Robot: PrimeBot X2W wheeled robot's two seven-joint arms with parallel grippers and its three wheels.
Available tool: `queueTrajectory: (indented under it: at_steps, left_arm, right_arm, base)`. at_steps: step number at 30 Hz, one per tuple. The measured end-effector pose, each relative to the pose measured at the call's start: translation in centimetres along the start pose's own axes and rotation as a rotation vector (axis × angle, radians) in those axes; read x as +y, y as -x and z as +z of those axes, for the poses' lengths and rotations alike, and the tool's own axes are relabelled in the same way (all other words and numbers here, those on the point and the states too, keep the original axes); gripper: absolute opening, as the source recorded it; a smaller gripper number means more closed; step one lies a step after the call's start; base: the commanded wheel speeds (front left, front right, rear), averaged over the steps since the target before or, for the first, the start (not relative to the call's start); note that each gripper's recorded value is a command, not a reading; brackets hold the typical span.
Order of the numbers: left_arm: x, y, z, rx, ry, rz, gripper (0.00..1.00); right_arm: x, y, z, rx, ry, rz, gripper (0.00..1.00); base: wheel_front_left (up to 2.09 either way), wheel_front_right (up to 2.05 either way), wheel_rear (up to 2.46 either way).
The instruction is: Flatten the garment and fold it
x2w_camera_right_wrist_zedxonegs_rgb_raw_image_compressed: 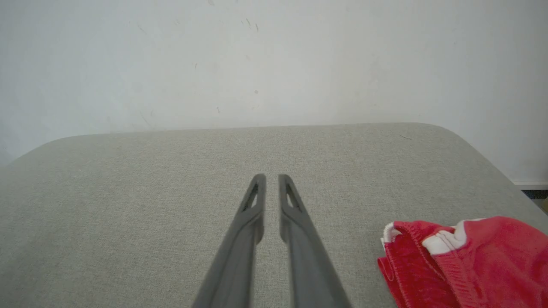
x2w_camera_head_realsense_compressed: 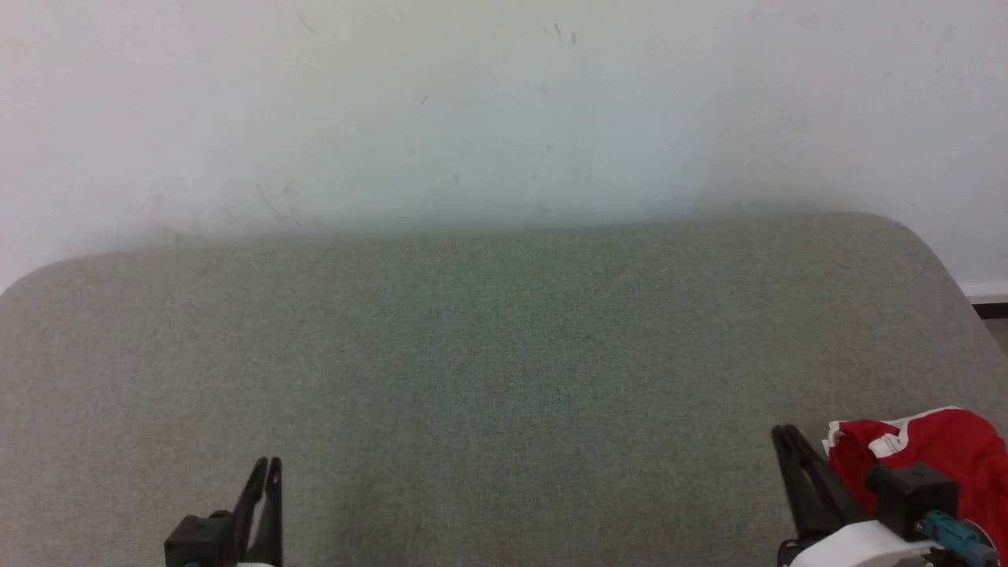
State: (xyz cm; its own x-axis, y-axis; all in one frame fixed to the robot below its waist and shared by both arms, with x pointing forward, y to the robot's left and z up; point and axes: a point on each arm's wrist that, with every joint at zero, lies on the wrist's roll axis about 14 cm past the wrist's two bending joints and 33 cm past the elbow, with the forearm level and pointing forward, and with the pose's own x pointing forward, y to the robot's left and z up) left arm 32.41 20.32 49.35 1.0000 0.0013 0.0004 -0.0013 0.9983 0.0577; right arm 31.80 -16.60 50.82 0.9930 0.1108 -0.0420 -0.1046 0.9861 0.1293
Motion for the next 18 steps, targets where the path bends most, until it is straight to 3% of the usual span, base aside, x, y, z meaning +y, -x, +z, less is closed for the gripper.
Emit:
queueTrajectory:
  at_steps: [18]
  left_arm:
    - [-0.29, -0.20, -0.27, 0.021, 0.005, 0.000, 0.00]
  right_arm:
    - [-0.04, -0.37, -0.14, 0.008, 0.017, 0.000, 0.00]
  base:
    - [0.00, 0.00, 0.00]
